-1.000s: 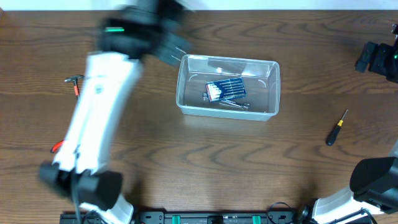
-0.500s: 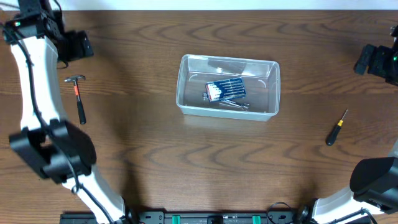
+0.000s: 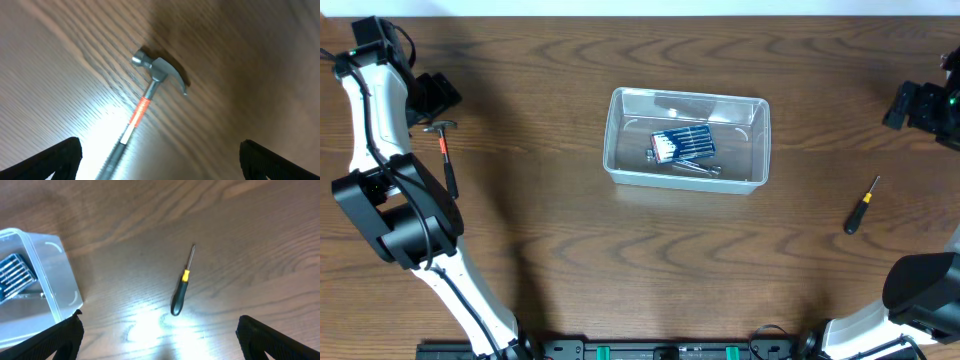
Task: Pack container
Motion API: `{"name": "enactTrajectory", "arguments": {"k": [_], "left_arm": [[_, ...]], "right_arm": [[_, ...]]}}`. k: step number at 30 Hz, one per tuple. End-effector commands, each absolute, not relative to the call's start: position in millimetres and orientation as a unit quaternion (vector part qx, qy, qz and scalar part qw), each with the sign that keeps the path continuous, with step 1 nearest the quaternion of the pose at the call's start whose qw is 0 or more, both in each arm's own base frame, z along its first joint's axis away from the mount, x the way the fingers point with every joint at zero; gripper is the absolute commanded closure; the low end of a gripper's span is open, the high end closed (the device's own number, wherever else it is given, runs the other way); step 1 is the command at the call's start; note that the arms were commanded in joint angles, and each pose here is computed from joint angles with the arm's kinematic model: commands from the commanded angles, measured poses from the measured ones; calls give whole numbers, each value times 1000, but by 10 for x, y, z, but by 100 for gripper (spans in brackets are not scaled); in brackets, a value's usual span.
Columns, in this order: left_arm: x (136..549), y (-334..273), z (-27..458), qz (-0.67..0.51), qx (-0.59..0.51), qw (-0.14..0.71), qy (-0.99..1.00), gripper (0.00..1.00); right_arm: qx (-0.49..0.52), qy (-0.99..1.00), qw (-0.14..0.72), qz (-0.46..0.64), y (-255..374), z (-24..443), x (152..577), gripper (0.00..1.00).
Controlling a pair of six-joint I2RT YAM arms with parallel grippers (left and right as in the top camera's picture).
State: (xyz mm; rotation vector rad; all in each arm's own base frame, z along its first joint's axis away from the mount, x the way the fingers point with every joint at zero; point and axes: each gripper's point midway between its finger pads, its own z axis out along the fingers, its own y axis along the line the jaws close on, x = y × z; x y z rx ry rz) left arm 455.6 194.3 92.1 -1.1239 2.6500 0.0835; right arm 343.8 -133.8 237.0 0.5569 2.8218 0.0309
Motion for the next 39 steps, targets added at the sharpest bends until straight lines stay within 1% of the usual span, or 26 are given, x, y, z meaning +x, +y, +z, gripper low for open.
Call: {"name": "enactTrajectory", "arguments": {"k": [1, 5, 12, 21, 24, 27, 30, 33, 39], "left_arm": [[4625, 1901, 905, 7, -523, 142, 840, 1], [4720, 1927, 866, -18, -634, 155, 758, 2], [4809, 1960, 885, -40, -696, 170, 696, 1], [4791, 2018, 866, -36, -701, 172, 691, 1], [4758, 2054, 851, -28, -682, 169, 711, 1], [4666, 2088, 783, -18, -668, 151, 729, 1], [4535, 2099, 620, -14, -674, 115, 729, 1], [4519, 2063, 460, -29, -678, 91, 729, 1], [4516, 2057, 365, -27, -687, 83, 721, 1]], "right_arm": [[181, 975, 125, 18, -1254, 2358, 3425, 1], [176, 977, 117, 20, -1203, 2349, 3406, 1], [177, 978, 105, 23, -1170, 2335, 3351, 1], [177, 979, 98, 25, -1158, 2330, 3321, 1], [179, 979, 98, 25, -1158, 2330, 3322, 1], [180, 978, 98, 25, -1159, 2329, 3321, 1], [180, 978, 98, 25, -1159, 2330, 3322, 1], [180, 978, 98, 25, -1159, 2330, 3322, 1], [181, 978, 97, 25, -1156, 2329, 3315, 1]]}}
